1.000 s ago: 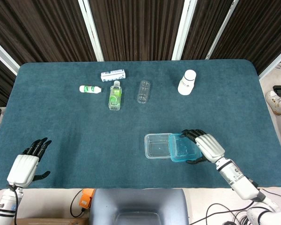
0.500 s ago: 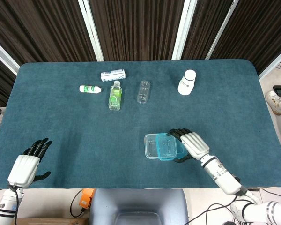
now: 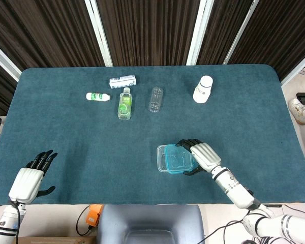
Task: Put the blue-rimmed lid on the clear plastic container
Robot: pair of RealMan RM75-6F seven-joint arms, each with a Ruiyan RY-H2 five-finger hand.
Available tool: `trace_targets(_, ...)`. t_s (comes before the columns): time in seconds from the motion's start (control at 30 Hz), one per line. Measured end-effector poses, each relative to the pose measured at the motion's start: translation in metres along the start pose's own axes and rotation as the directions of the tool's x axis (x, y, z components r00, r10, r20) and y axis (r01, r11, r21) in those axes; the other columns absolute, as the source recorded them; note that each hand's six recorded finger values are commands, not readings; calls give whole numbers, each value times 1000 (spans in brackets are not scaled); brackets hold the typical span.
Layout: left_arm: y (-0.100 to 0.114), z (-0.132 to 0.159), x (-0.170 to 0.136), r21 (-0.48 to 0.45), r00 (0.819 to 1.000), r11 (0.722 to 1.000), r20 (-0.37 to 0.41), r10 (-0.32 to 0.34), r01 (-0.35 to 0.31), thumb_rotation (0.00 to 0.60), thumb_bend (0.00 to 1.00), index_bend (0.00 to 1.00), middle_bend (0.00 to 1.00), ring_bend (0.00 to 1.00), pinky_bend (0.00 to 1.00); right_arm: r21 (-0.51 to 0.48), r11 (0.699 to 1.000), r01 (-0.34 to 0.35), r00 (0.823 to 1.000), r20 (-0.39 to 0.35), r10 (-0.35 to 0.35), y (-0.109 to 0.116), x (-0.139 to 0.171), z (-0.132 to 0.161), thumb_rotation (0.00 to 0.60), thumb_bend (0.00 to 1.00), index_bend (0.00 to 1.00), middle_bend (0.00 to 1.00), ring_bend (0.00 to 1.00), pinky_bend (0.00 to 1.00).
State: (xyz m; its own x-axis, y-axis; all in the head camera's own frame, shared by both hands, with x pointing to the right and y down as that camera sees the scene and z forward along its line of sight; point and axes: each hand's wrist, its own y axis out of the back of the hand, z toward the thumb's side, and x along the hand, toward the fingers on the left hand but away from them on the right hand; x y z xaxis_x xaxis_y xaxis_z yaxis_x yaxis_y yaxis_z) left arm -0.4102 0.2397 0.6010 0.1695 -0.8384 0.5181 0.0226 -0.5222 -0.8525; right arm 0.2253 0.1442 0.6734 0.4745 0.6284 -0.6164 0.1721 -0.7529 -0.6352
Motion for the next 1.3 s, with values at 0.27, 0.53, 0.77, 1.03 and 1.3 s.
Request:
trace_targets(0.27, 0, 0, 0, -2, 1000, 1000, -2, 1, -1, 600, 422, 110, 77, 99, 337, 6, 1000, -11, 1000, 4, 11, -5, -4, -1, 600, 239, 261, 407, 402, 452)
trace_targets(0.53, 1, -1, 0, -3, 1000, 1000, -1, 0, 0, 600, 422, 109, 77, 99, 337, 5, 1000, -29, 1000, -1, 29, -13, -8, 1, 600, 238, 261, 404, 399, 442)
trace_targets(0.77, 1, -1, 0, -4, 1000, 1000, -1, 1, -1, 600, 422, 110, 77, 98, 337, -6, 1000, -25, 1000, -2, 25, -12, -10, 2, 600, 238, 261, 404, 399, 441)
trace_targets(1.03, 0, -1, 0, -2, 1000, 1000, -2, -2, 2, 600, 422, 109, 77, 99, 337, -24, 1000, -18, 1000, -4, 18, -9, -14, 3, 600, 238, 261, 404, 399, 440)
trace_targets(1.3, 0, -1, 1, -3, 1000, 1000, -2, -5, 5, 600, 422, 110, 77, 99, 337, -31, 999, -21, 1000, -15, 21, -12, -22, 9, 600, 238, 261, 403, 399, 439)
